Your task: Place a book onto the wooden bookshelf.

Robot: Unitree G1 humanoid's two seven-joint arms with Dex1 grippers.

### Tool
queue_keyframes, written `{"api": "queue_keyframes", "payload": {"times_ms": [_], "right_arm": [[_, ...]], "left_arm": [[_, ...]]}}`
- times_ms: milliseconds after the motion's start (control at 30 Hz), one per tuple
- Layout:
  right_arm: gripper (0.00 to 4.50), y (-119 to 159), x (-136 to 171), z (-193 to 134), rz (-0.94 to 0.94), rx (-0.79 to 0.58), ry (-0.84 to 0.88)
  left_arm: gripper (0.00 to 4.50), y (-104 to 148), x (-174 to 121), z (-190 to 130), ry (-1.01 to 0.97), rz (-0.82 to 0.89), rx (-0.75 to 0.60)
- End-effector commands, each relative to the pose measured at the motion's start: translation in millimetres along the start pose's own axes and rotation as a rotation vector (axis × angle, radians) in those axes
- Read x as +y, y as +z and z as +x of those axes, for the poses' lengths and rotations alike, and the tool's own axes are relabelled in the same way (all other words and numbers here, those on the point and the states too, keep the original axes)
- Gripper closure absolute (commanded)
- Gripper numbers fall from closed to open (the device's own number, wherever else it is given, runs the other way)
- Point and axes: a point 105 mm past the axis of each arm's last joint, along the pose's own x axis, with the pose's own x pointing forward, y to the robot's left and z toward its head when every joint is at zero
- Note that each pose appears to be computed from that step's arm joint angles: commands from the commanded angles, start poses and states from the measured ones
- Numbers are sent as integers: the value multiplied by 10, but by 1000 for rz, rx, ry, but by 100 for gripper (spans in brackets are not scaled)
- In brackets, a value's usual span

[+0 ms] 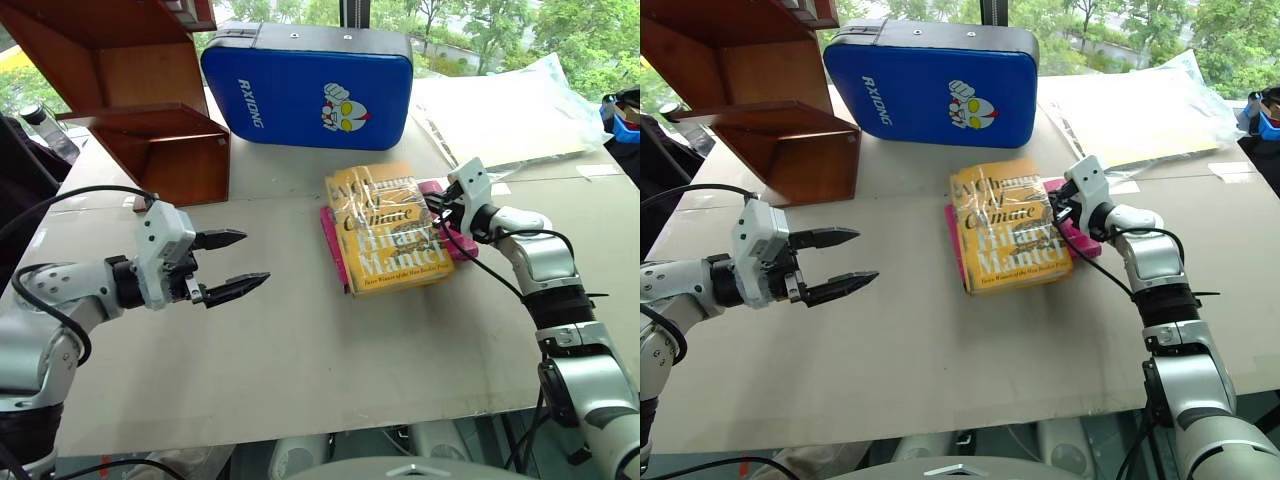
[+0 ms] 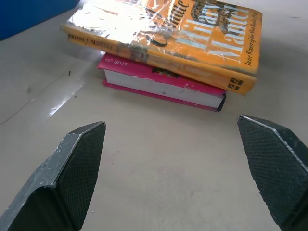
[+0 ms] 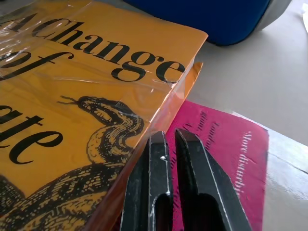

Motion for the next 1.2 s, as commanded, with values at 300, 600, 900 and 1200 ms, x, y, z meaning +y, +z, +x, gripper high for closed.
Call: {"api": "queue_keyframes", "payload": {"times_ms": [300, 600, 900, 1200], "right_arm": [[440, 264, 423, 79, -23, -78, 122], [440, 402, 212, -85, -36, -129, 45], [440, 665, 261, -925, -123, -273, 199], [106, 703, 648, -1598, -61, -178, 399]], "left_arm": [[0, 51, -64, -51, -10, 26, 0], [0, -133, -121, 44, 38, -154, -28], [0, -357, -365, 474, 77, -650, -177], [0, -449, -673, 934, 16, -1138, -180]]}}
